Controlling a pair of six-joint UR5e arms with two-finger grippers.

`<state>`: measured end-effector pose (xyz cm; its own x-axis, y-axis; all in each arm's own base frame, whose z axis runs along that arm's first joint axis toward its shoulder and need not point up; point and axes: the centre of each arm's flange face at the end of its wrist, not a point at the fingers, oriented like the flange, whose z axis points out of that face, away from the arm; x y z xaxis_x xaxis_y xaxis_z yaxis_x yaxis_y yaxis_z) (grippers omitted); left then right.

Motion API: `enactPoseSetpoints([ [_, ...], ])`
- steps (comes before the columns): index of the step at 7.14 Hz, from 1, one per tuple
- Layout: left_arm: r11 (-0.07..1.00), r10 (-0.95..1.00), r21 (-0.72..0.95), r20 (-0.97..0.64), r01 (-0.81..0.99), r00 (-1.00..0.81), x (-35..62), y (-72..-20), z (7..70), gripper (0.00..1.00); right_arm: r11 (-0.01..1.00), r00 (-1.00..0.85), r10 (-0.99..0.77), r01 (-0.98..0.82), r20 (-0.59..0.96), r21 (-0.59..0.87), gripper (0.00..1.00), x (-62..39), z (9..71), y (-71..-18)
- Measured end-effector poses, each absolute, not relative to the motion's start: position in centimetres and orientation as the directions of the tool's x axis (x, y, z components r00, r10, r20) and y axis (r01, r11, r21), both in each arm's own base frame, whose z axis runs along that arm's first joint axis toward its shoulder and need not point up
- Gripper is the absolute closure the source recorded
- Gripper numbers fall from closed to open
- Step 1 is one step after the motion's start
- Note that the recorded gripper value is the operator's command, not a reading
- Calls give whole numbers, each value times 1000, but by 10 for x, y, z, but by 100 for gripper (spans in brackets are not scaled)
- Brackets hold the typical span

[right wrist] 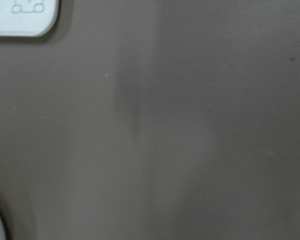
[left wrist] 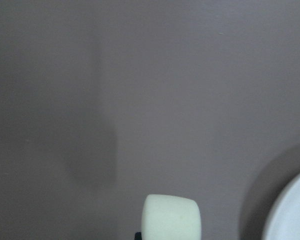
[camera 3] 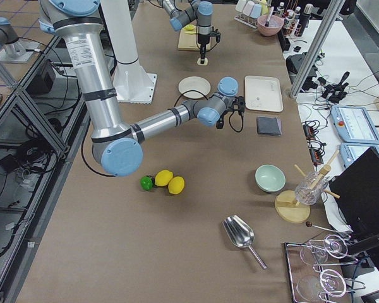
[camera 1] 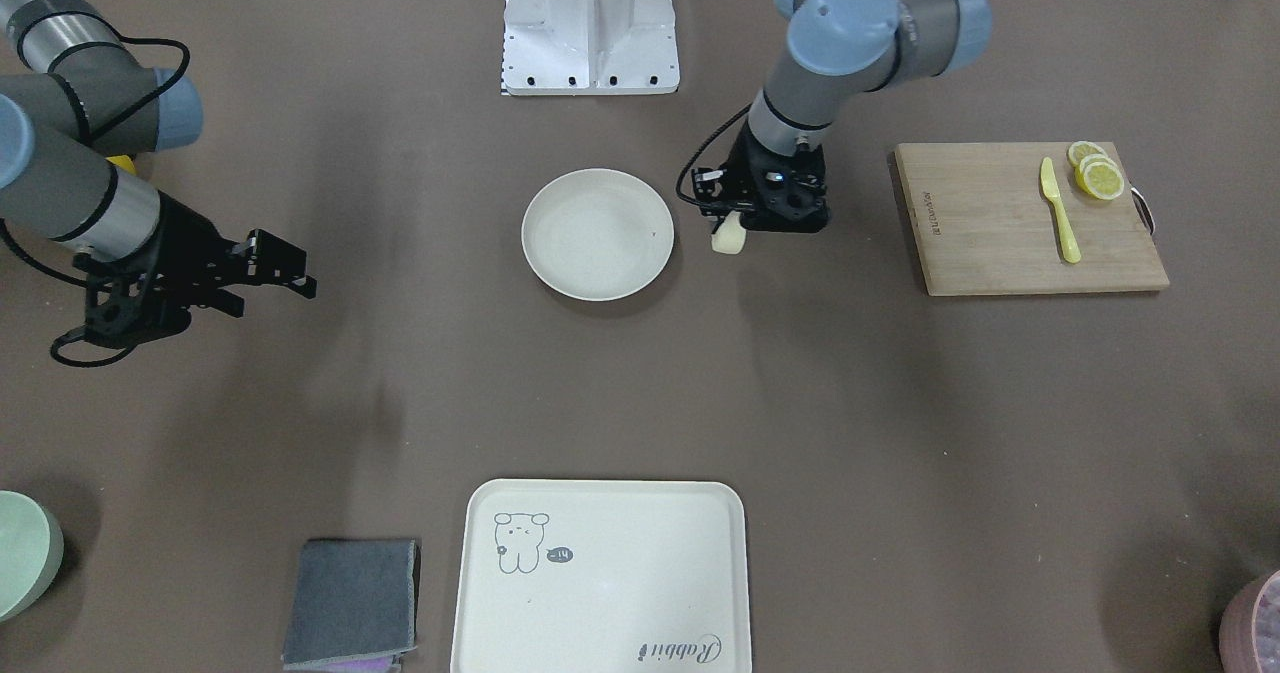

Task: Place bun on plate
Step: 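Carry the bun over the plate with the left gripper while the right withdraws, then lower the bun onto the white plate and open the left gripper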

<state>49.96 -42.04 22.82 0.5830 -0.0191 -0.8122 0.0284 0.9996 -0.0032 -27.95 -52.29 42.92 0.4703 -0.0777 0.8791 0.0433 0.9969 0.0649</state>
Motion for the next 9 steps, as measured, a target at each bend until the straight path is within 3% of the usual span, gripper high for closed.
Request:
enactPoseSetpoints([
  [2, 999, -29, -2, -805, 47, 593, 575, -400, 182, 62, 995, 499, -95, 36, 862, 89, 0, -234, 470, -524],
  [5, 999, -33, 0, -789, 53, 614, 615, -382, 175, 57, 996, 505, -84, 39, 859, 75, 0, -223, 487, -519],
  [7, 998, -26, 15, -782, 60, 622, 622, -375, 178, 24, 996, 506, -86, 47, 858, 73, 0, -226, 488, -516],
  [8, 998, -25, 17, -780, 61, 625, 623, -374, 179, 2, 996, 506, -86, 50, 858, 71, 0, -228, 489, -515],
  [9, 998, -24, 19, -778, 62, 627, 623, -374, 182, 2, 996, 507, -86, 50, 858, 70, 0, -229, 490, -516],
])
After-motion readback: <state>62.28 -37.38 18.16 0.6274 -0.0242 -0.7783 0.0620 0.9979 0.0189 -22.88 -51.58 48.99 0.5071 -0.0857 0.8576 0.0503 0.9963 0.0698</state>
